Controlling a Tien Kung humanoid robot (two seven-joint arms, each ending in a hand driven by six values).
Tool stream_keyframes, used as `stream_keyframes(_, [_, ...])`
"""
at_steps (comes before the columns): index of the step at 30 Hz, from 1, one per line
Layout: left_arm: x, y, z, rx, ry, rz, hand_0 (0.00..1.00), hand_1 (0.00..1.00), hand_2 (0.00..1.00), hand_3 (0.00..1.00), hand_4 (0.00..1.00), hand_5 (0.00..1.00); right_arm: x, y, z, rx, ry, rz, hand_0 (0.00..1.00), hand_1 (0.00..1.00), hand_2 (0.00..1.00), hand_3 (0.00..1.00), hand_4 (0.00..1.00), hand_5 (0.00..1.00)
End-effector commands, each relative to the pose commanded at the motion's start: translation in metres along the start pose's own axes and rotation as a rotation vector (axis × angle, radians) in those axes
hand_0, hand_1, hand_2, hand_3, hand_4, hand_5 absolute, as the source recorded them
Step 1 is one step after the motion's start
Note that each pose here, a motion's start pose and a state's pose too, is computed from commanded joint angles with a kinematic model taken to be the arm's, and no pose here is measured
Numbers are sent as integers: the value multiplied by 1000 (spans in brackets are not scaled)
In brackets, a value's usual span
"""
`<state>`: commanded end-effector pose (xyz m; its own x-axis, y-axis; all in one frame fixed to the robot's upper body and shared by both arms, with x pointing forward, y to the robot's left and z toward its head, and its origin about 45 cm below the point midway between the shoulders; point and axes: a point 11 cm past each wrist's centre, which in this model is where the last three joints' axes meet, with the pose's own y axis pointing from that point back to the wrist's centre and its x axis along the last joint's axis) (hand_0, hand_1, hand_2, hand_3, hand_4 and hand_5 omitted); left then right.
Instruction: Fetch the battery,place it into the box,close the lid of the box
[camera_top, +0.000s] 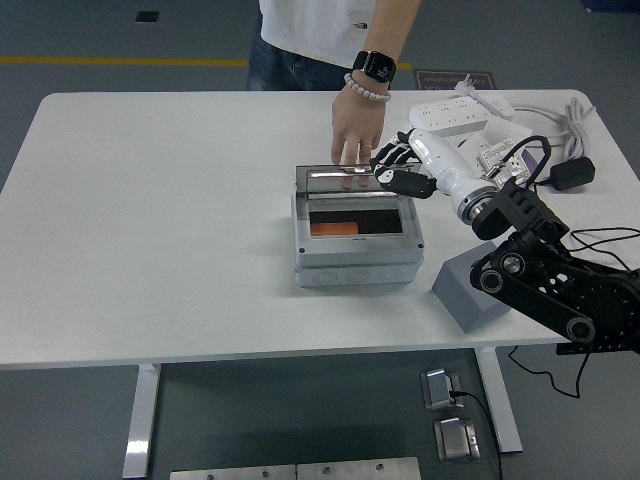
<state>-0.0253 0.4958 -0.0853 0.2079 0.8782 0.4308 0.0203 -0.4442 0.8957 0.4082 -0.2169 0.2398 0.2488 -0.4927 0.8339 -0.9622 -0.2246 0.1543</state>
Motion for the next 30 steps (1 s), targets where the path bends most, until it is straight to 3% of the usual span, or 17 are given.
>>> stream_keyframes(20, [-2, 0, 3, -10, 2, -2, 407, 560, 517, 500, 2, 2, -19, 20, -9, 22, 45, -93, 618, 590, 593, 615, 577, 575])
stream_keyframes(30, [-2, 0, 4, -11, 2, -4, 406, 560, 517, 499, 2, 2, -29, 28, -15, 32, 64, -146, 616, 586, 592, 614, 575, 580])
